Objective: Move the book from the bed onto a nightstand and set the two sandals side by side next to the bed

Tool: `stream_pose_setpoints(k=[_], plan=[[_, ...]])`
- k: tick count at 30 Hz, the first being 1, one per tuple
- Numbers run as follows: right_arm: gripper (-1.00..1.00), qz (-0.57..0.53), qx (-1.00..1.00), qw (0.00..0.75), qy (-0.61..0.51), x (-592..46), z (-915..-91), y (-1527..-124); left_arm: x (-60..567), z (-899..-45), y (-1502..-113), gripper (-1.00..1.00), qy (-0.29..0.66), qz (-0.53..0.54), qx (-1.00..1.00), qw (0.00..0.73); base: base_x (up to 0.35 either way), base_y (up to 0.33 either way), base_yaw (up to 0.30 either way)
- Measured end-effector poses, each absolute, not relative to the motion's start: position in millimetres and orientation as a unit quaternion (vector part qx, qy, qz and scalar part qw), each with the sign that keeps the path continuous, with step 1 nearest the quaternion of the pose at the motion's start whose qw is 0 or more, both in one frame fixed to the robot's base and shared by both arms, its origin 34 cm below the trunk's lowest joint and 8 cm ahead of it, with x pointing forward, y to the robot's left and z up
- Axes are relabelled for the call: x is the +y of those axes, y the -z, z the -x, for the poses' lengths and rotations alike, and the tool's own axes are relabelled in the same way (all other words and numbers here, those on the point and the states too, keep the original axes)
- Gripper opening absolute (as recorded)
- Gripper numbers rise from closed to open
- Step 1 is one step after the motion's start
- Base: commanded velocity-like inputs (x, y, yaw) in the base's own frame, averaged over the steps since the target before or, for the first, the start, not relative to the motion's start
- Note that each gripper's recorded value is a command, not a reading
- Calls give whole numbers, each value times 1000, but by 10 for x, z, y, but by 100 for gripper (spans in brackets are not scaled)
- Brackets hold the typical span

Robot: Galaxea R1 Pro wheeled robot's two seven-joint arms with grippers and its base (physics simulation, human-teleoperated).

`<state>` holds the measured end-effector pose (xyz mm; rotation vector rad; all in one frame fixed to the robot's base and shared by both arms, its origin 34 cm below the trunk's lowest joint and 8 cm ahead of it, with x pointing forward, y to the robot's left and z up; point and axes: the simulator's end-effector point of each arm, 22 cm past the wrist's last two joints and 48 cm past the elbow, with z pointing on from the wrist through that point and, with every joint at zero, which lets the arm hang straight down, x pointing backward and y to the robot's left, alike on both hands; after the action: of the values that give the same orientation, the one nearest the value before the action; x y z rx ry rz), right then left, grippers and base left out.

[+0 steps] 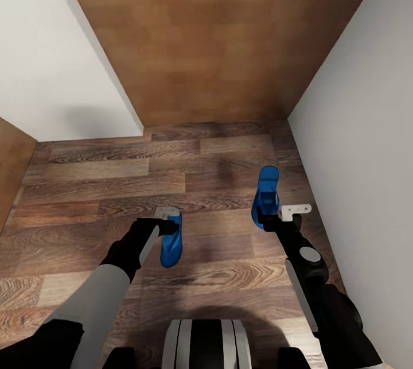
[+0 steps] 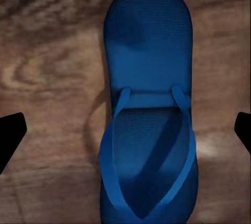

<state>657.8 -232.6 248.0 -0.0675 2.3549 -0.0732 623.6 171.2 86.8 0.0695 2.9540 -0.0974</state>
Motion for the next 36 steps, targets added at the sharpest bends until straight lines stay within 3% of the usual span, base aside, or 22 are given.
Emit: stream_pose_setpoints(k=[8, 21, 36], plan=[[-100, 26, 926, 376, 29, -2332, -6551, -2423, 1664, -6275, -825, 100, 39, -27, 993, 110, 19, 0, 0], [-100, 27, 935, 351, 28, -2331, -6407, -2108, 1594, -5799, -401, 100, 58, -28, 996, 60, 0, 0, 0], [-100, 28, 940, 340, 28, -2330, -6336, -1966, 1579, -5763, -283, 100, 62, -25, 996, 65, 0, 0, 0]])
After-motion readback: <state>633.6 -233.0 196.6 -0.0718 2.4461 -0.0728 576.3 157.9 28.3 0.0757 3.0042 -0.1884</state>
